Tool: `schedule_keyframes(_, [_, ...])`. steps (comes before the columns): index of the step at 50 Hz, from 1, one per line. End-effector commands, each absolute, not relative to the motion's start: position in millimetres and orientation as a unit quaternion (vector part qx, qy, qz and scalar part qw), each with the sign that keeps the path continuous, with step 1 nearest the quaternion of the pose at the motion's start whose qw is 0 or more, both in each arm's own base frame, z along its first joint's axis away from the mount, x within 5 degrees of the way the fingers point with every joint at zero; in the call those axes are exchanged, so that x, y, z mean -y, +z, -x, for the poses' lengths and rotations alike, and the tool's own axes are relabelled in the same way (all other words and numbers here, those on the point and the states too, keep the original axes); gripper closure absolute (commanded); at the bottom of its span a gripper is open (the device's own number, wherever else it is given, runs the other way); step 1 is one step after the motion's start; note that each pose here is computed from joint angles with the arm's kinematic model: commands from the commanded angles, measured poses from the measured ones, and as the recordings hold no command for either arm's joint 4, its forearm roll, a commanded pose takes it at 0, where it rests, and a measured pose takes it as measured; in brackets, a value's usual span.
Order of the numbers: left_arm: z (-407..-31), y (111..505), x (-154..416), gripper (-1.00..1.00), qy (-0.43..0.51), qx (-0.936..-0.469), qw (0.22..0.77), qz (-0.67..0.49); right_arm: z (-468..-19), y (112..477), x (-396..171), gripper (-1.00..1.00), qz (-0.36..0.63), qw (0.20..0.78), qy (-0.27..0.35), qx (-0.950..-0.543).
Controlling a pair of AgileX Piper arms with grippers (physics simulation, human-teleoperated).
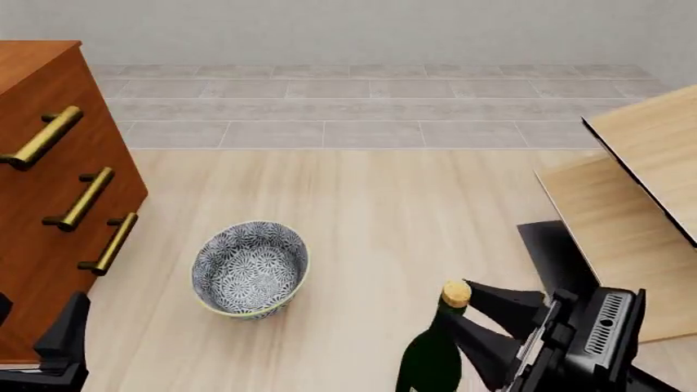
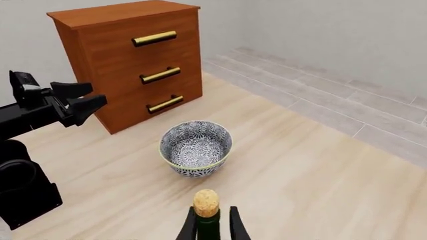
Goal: Put the wine bottle on the wine rack.
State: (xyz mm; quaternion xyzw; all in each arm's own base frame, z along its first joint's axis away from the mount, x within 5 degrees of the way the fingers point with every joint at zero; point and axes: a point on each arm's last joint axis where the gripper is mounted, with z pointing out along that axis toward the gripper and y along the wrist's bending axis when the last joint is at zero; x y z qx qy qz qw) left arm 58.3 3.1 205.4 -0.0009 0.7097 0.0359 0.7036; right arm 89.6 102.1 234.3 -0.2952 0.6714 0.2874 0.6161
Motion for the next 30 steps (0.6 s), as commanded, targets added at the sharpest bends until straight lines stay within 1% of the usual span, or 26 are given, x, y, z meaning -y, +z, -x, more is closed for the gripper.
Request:
schedule_keyframes(1, [-58, 205, -3, -1.00, 0.037, -0.710, 0.704, 0.000, -90, 232, -102, 1.00, 0.291, 0.613, 0.290, -0.675])
schedule_keyframes(18, [-60, 206, -3, -1.00, 0.034, -0.709, 0.705, 0.001, -89, 237, -101, 1.00, 0.289, 0.615, 0.291, -0.673])
schedule_keyframes(30, [-60, 207, -3, -1.00, 0.034, -0.706, 0.707, 0.001, -87, 255, -98, 1.00, 0.287, 0.629, 0.291, -0.661])
